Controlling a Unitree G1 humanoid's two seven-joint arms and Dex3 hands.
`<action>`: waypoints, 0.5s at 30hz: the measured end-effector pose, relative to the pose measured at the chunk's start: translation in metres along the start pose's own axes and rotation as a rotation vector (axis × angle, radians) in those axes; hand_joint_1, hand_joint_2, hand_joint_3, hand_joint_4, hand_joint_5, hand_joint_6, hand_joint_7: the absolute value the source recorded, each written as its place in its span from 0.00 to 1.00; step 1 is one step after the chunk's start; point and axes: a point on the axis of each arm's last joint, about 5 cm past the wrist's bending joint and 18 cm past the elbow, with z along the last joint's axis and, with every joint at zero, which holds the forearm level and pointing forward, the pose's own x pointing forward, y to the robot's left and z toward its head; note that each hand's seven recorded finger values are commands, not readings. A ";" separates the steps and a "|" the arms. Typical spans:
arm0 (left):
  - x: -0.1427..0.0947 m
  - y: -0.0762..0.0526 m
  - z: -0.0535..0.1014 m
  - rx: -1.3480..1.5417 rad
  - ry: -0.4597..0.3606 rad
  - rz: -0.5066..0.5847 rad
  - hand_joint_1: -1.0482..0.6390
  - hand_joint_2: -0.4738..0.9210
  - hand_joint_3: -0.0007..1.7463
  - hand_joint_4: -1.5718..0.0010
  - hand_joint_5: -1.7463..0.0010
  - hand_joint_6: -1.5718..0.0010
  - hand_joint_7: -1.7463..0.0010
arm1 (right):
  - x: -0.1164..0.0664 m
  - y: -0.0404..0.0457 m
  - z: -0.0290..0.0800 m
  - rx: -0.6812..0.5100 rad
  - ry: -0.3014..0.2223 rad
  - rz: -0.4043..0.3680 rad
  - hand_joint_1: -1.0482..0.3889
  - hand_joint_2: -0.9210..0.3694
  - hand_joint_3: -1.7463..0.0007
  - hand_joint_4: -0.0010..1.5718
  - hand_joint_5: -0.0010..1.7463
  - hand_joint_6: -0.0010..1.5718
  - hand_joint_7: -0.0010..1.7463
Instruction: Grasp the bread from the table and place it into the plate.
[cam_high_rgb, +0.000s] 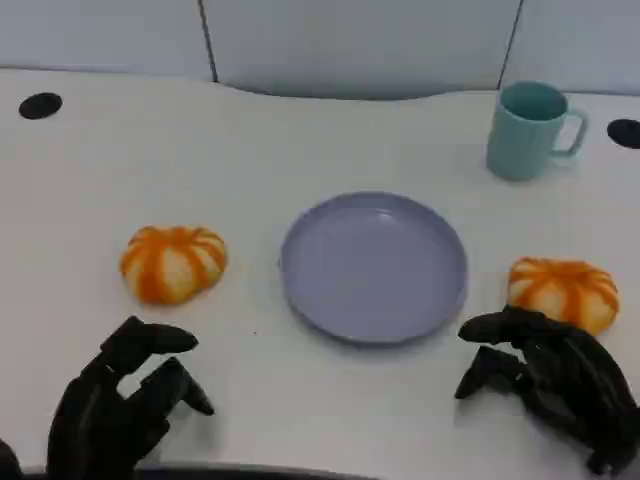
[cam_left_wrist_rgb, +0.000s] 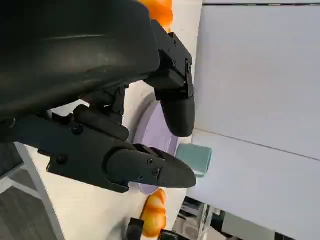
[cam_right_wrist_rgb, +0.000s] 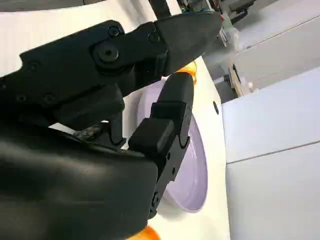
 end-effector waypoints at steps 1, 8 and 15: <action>0.000 0.000 0.000 0.000 0.000 0.000 0.24 1.00 0.11 0.62 0.01 0.74 0.27 | 0.000 -0.0001 0.000 0.002 -0.001 0.000 0.37 0.00 0.96 0.48 0.72 0.56 0.35; 0.000 0.000 0.000 -0.003 -0.002 0.001 0.24 1.00 0.10 0.62 0.01 0.74 0.27 | 0.000 0.0000 0.000 0.001 -0.002 -0.002 0.36 0.00 0.95 0.48 0.72 0.57 0.35; 0.000 0.000 0.000 -0.003 -0.002 0.001 0.24 1.00 0.10 0.63 0.01 0.75 0.27 | 0.000 0.0003 0.000 -0.007 0.001 -0.002 0.36 0.00 0.95 0.48 0.73 0.56 0.35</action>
